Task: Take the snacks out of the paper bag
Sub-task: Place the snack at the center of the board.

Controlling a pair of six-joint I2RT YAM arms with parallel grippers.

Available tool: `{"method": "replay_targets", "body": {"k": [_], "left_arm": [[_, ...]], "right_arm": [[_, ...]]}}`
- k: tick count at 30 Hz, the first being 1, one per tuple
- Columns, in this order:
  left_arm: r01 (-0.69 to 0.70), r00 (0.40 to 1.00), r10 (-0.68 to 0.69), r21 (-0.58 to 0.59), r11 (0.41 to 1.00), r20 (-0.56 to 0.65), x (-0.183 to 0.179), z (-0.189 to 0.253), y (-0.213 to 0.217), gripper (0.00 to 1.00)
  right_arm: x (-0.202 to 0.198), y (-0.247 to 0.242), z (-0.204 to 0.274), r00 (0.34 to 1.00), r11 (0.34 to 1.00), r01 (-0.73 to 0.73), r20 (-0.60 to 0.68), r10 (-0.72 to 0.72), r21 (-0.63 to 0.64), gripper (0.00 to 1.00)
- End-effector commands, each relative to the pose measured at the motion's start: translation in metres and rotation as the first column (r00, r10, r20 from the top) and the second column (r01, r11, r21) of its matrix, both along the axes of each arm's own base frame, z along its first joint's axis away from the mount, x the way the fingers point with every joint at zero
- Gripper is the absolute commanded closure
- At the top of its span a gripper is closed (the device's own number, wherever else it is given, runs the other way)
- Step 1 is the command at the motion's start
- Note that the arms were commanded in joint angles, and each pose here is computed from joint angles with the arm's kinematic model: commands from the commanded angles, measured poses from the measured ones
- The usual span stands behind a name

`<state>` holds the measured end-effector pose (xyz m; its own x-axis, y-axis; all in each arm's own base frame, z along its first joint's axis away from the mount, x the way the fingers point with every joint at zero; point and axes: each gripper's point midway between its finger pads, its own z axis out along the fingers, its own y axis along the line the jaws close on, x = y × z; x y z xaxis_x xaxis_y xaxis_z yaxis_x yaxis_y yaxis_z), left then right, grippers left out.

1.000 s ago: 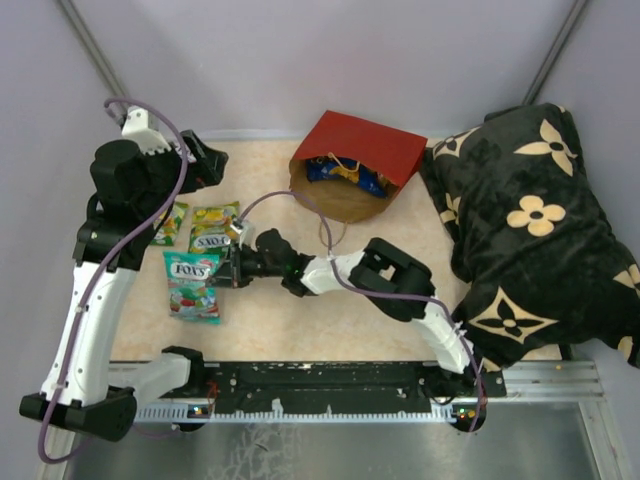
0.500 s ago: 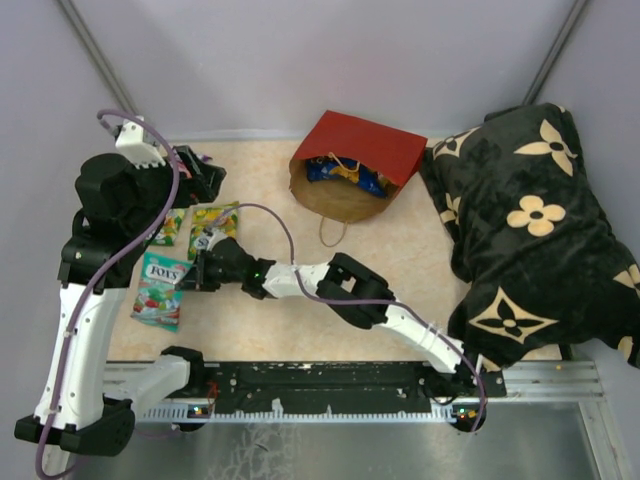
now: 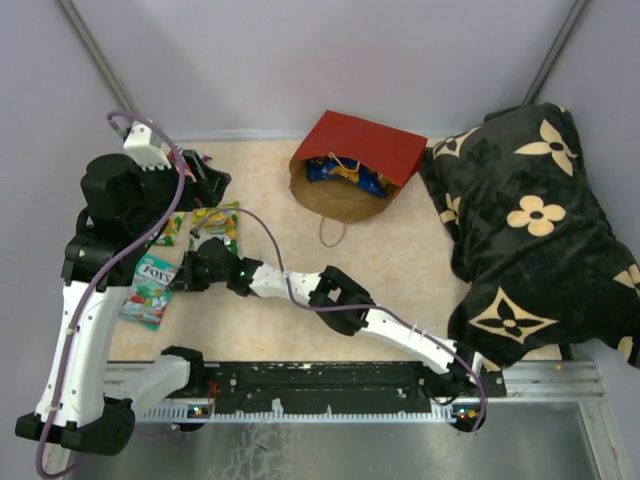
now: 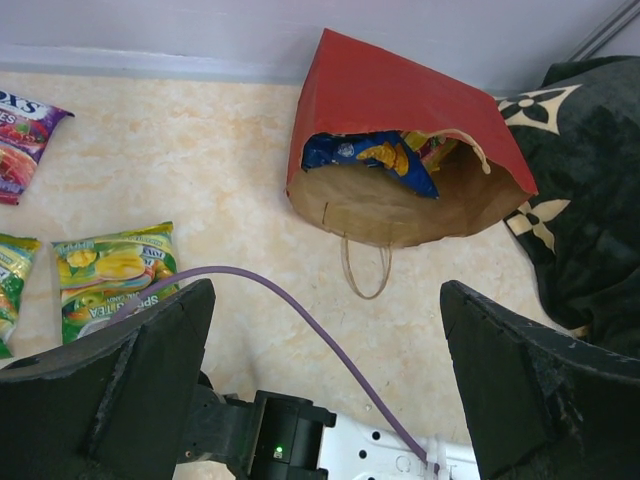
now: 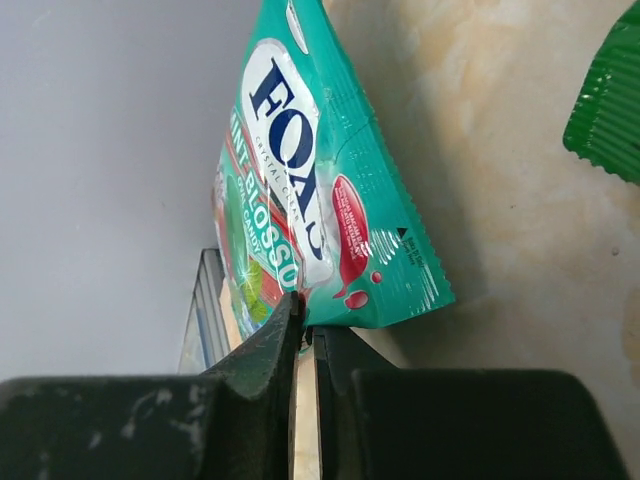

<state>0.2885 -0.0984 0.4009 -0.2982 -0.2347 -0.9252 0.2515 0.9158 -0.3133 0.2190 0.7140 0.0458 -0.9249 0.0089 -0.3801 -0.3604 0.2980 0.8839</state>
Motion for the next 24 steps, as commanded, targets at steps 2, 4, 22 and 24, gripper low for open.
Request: {"method": "replay_targets", "body": {"k": [2, 4, 22, 24], "left_arm": [[0.033, 0.999, -0.033, 0.003, 0.999, -0.016, 0.002, -0.009, -0.006, 0.0], [0.038, 0.999, -0.038, -0.001, 0.999, -0.022, 0.004, -0.011, -0.007, 0.0], [-0.019, 0.999, 0.02, 0.038, 0.999, -0.03, 0.007, -0.023, 0.004, 0.0], [-0.042, 0.998, 0.044, 0.047, 0.998, -0.039, 0.01, -0.032, 0.008, 0.0]], "right_arm": [[-0.019, 0.009, 0.02, 0.995, 0.993, -0.093, 0.028, 0.091, 0.076, 0.75], [-0.02, 0.009, 0.026, 0.993, 0.991, -0.108, 0.048, 0.104, 0.08, 0.54], [0.0, -0.093, 0.063, 0.921, 0.981, 0.087, 0.39, -0.013, -0.171, 0.2], [-0.008, -0.106, 0.083, 0.89, 0.992, 0.056, 0.455, 0.0, -0.11, 0.21]]}}
